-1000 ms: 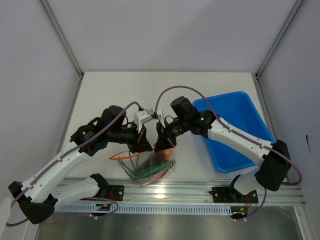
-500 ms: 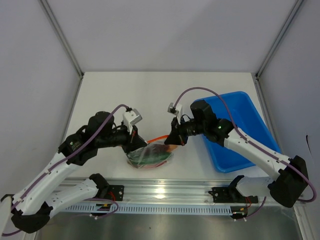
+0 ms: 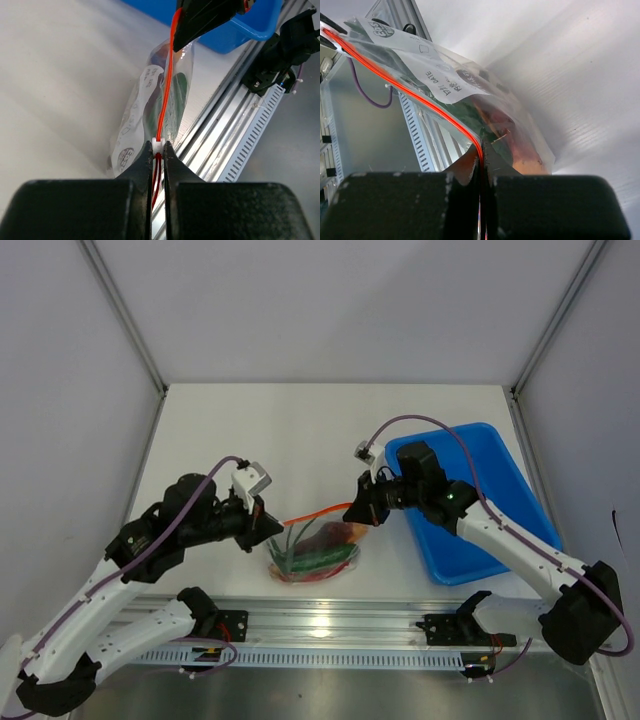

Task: Place the food in the zip-top bag and seal the zipper
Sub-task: Zip the zipper food storage bag at the center of the board, then place the zipper food storage bag at the center of the board.

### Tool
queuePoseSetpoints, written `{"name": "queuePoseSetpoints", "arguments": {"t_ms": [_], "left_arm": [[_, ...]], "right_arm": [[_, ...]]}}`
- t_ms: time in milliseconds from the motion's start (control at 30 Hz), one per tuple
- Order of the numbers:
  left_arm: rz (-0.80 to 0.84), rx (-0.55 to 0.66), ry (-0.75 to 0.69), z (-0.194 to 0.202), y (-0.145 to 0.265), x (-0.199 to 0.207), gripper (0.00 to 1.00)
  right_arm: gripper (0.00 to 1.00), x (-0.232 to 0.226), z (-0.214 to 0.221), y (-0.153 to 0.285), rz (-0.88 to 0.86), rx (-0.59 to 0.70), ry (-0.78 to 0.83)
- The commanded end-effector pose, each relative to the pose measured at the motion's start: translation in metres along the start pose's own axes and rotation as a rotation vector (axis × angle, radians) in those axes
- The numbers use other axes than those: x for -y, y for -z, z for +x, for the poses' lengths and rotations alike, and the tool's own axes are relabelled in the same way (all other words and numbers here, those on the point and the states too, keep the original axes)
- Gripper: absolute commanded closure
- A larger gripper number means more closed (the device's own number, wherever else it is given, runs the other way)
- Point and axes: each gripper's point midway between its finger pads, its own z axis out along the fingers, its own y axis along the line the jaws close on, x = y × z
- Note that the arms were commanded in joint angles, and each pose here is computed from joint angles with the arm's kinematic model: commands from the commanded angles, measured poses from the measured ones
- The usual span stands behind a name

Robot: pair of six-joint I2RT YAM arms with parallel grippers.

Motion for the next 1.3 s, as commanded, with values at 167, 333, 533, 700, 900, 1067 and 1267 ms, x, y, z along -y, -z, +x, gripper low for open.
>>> {"name": "queuePoseSetpoints", "arguments": {"t_ms": [167, 333, 533, 700, 900, 1067, 1267], "left_arm": [[-0.25, 0.058, 0.082, 0.0, 0.026, -0.036, 0.99], [-0.402, 0.085, 0.172, 0.007, 0.041, -0.056, 0.99], [-0.465, 0.128, 0.224, 0.008, 0.049, -0.065, 0.96], [-0.558, 0.209, 0.25, -0.004, 0.062, -0.078, 0.46], [-0.728, 0.374, 0.246, -0.041, 0.104, -0.097, 0.0], [-0.639, 0.413, 0.234, -0.056, 0.101, -0.084, 0.0], [-0.462, 0.376, 0.221, -0.049, 0.076, -0.06, 0.01]], "right_arm": [[1.0, 0.019, -0.006, 0.013, 0.129, 0.051, -0.033], [1.0, 0.02, -0.008, 0.017, 0.145, 0.065, -0.044], [1.0, 0.015, -0.011, 0.007, 0.095, 0.054, -0.052], [1.0, 0.017, -0.019, -0.02, 0.087, 0.004, -0.067], [1.0, 0.042, -0.049, -0.049, 0.135, 0.009, -0.128], [1.0, 0.085, -0.096, -0.072, 0.196, 0.04, -0.171], [1.0, 0.136, -0.107, -0.102, 0.241, -0.016, -0.242]]}}
